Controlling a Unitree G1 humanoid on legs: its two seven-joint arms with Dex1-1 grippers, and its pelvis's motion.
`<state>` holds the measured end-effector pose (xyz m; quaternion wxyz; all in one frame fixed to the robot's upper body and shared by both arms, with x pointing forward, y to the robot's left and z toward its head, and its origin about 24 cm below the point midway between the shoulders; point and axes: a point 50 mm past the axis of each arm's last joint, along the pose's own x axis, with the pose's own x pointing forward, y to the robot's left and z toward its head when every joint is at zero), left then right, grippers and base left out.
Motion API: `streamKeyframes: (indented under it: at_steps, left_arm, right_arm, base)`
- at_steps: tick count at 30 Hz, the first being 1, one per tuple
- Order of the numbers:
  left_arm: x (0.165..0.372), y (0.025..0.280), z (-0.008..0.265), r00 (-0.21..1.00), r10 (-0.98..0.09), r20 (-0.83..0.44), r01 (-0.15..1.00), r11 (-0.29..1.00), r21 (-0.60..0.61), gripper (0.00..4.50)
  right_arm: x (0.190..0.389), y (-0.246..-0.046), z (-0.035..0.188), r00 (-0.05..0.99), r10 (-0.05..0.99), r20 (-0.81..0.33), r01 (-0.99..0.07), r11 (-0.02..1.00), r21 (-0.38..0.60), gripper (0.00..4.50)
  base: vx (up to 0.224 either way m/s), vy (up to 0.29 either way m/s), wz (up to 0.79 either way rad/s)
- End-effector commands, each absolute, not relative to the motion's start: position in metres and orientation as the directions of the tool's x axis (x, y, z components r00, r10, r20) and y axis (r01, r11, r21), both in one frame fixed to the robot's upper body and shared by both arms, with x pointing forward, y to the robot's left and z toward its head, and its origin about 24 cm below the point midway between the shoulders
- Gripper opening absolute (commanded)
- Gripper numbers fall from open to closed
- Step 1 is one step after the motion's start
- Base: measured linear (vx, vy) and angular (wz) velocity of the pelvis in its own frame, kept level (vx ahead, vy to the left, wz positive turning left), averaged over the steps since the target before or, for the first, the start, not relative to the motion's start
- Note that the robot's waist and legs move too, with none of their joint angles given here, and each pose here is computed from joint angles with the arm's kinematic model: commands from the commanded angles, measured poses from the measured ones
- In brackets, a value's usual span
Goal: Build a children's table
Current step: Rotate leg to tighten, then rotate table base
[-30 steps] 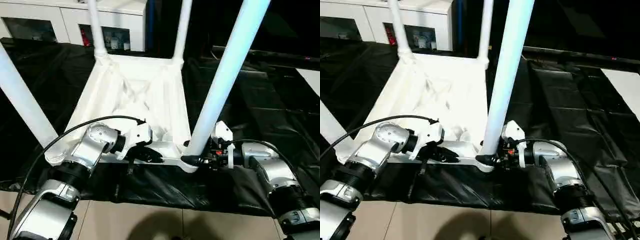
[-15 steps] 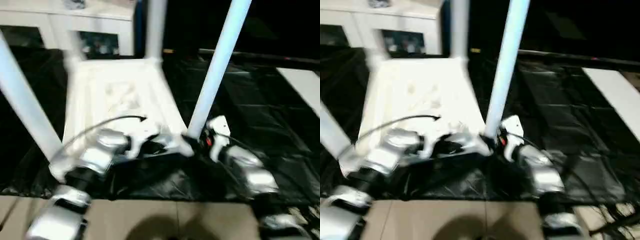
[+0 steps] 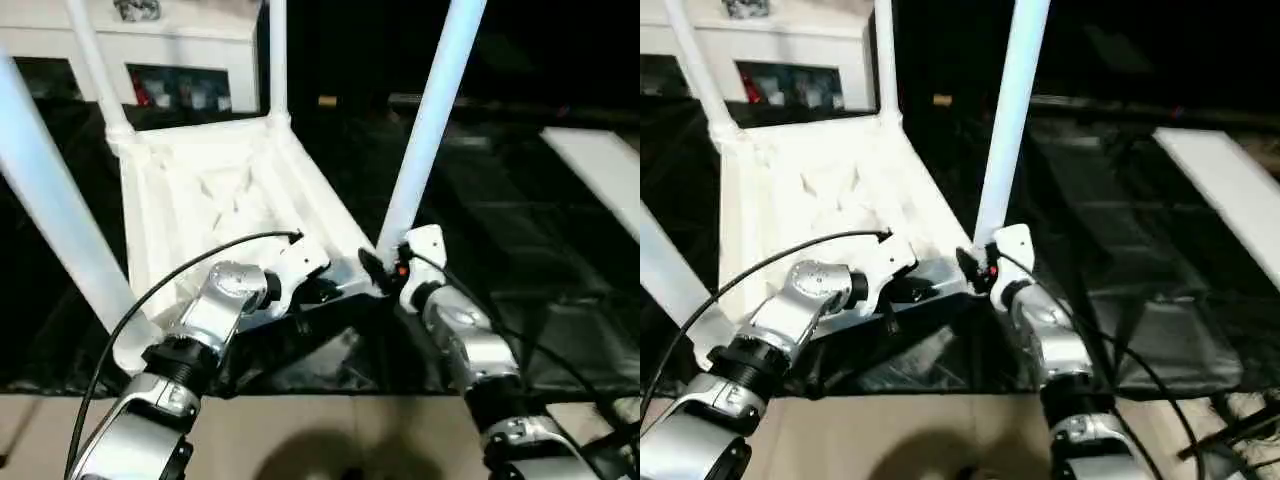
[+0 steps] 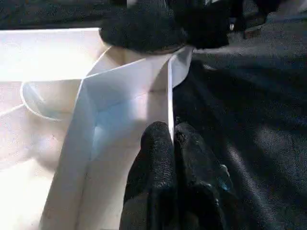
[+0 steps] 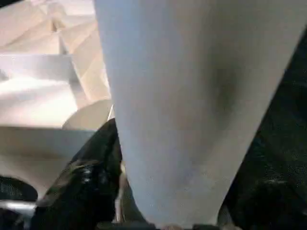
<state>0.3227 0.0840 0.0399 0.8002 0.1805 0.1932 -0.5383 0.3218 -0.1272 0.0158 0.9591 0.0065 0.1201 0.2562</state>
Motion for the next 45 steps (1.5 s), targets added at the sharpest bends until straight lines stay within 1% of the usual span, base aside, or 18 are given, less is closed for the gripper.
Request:
streamKeyframes:
  at_steps: [1, 6, 7, 10, 13, 21, 23, 24, 25, 27, 29, 31, 33, 34, 38, 39, 41, 45]
  left_arm:
    - [0.316, 0.078, 0.030, 0.300, -0.793, -0.530, 0.947, 0.316, 0.062, 0.00]
    - [0.316, 0.085, 0.032, 0.292, -0.809, -0.510, 0.952, 0.297, 0.075, 0.00]
    - [0.314, 0.086, 0.034, 0.286, -0.822, -0.493, 0.955, 0.285, 0.080, 0.00]
    - [0.314, 0.087, 0.036, 0.289, -0.834, -0.470, 0.955, 0.283, 0.085, 0.00]
    - [0.313, 0.087, 0.038, 0.290, -0.844, -0.450, 0.955, 0.282, 0.087, 0.00]
    - [0.309, 0.088, 0.048, 0.332, -0.880, -0.340, 0.942, 0.328, 0.073, 0.00]
    - [0.304, 0.090, 0.052, 0.331, -0.889, -0.318, 0.942, 0.332, 0.053, 0.53]
    - [0.304, 0.090, 0.052, 0.331, -0.889, -0.318, 0.942, 0.332, 0.053, 0.53]
    - [0.298, 0.093, 0.059, 0.328, -0.901, -0.283, 0.942, 0.336, 0.021, 0.44]
    - [0.289, 0.097, 0.065, 0.319, -0.915, -0.247, 0.943, 0.332, -0.011, 0.54]
    - [0.282, 0.101, 0.068, 0.317, -0.919, -0.234, 0.943, 0.333, -0.027, 0.93]
    - [0.266, 0.108, 0.069, 0.322, -0.920, -0.225, 0.940, 0.339, -0.040, 0.85]
    - [0.257, 0.111, 0.069, 0.333, -0.917, -0.219, 0.935, 0.351, -0.048, 1.23]
    - [0.250, 0.114, 0.068, 0.344, -0.914, -0.214, 0.930, 0.363, -0.053, 1.40]
    - [0.223, 0.125, 0.068, 0.353, -0.909, -0.222, 0.924, 0.376, -0.069, 1.40]
    - [0.214, 0.129, 0.068, 0.344, -0.909, -0.234, 0.925, 0.371, -0.083, 1.65]
    - [0.198, 0.137, 0.069, 0.331, -0.908, -0.258, 0.923, 0.368, -0.111, 1.77]
    - [0.182, 0.153, 0.068, 0.333, -0.897, -0.289, 0.915, 0.382, -0.131, 2.16]
  right_arm:
    - [0.312, -0.138, 0.010, 0.802, 0.538, -0.260, -0.540, 0.839, 0.071, 3.36]
    - [0.302, -0.168, 0.022, 0.758, 0.613, -0.223, -0.617, 0.784, 0.058, 3.36]
    - [0.294, -0.178, 0.029, 0.707, 0.675, -0.210, -0.679, 0.731, 0.062, 3.36]
    - [0.278, -0.191, 0.040, 0.603, 0.768, -0.214, -0.775, 0.628, 0.072, 3.36]
    - [0.268, -0.196, 0.044, 0.535, 0.812, -0.233, -0.821, 0.565, 0.083, 3.36]
    - [0.258, -0.187, 0.048, 0.455, 0.859, -0.235, -0.865, 0.489, 0.115, 3.36]
    - [0.256, -0.180, 0.051, 0.428, 0.876, -0.223, -0.879, 0.460, 0.123, 3.45]
    - [0.256, -0.180, 0.051, 0.428, 0.876, -0.223, -0.879, 0.460, 0.123, 3.45]
    - [0.260, -0.175, 0.052, 0.447, 0.871, -0.205, -0.873, 0.475, 0.113, 3.45]
    - [0.265, -0.171, 0.054, 0.469, 0.863, -0.186, -0.862, 0.494, 0.114, 3.45]
    - [0.268, -0.168, 0.054, 0.481, 0.859, -0.174, -0.857, 0.503, 0.113, 3.45]
    - [0.277, -0.166, 0.053, 0.533, 0.830, -0.165, -0.829, 0.551, 0.096, 3.45]
    - [0.281, -0.166, 0.052, 0.559, 0.812, -0.167, -0.812, 0.577, 0.088, 3.45]
    - [0.285, -0.167, 0.051, 0.588, 0.790, -0.174, -0.791, 0.607, 0.080, 3.45]
    - [0.302, -0.176, 0.048, 0.705, 0.682, -0.193, -0.688, 0.724, 0.048, 3.45]
    - [0.308, -0.178, 0.048, 0.735, 0.651, -0.190, -0.656, 0.753, 0.042, 3.45]
    - [0.317, -0.182, 0.049, 0.786, 0.588, -0.191, -0.596, 0.803, 0.019, 3.45]
    - [0.331, -0.186, 0.050, 0.840, 0.501, -0.208, -0.514, 0.858, -0.010, 3.45]
  base:
    - [0.000, 0.000, 0.00]
    - [0.010, -0.005, 0.03]
    - [0.052, -0.025, 0.16]
    - [0.059, -0.028, 0.11]
    - [0.019, -0.008, 0.01]
    - [0.000, 0.000, 0.00]
    - [0.000, 0.000, 0.00]
    - [0.000, 0.000, 0.00]
    - [0.000, 0.000, 0.00]
    - [0.000, 0.000, 0.00]
    - [0.000, 0.000, 0.00]
    - [0.000, 0.000, 0.00]
    - [0.000, 0.000, 0.00]
    - [0.000, 0.000, 0.00]
    - [0.000, 0.000, 0.00]
    - [0.000, 0.000, 0.00]
    - [0.000, 0.000, 0.00]
    - [0.000, 0.000, 0.00]
